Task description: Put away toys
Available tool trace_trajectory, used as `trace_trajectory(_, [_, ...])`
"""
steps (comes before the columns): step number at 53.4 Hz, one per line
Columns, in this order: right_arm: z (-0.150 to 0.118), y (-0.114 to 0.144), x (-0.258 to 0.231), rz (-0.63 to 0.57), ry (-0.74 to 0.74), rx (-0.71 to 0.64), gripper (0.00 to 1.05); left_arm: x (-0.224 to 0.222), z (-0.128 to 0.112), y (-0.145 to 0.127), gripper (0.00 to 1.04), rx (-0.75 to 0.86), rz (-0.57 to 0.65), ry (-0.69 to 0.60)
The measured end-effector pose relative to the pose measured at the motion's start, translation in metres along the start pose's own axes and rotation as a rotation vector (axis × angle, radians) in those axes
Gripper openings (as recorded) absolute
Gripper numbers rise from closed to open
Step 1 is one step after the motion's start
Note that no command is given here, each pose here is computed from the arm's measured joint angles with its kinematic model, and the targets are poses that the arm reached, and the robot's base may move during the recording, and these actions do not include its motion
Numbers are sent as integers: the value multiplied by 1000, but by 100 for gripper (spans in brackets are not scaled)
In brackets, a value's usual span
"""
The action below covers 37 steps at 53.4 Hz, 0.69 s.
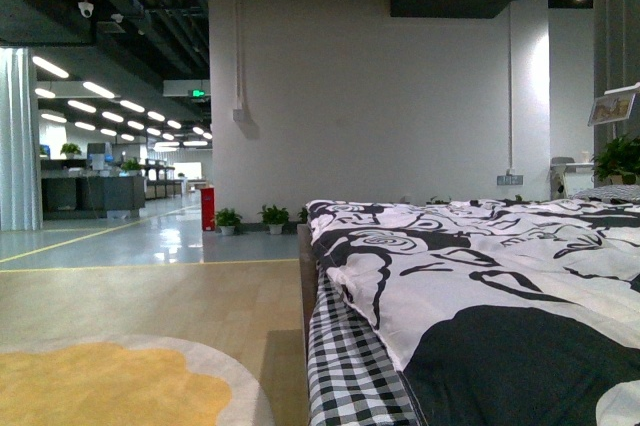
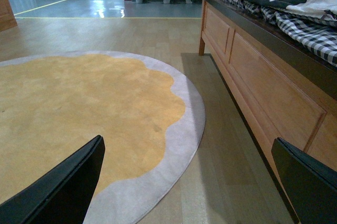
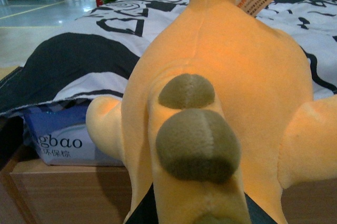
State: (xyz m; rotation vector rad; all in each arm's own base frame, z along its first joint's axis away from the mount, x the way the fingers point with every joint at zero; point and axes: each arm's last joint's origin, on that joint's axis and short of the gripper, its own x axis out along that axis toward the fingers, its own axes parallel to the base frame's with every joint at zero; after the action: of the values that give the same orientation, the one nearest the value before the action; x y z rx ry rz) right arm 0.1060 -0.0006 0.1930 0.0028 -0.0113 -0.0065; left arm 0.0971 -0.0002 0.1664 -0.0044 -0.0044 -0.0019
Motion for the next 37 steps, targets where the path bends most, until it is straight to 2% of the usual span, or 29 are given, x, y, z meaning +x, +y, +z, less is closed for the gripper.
trace_trajectory(37, [-24, 0, -9, -1, -3, 0, 7, 0, 0, 0, 98, 0, 0, 0])
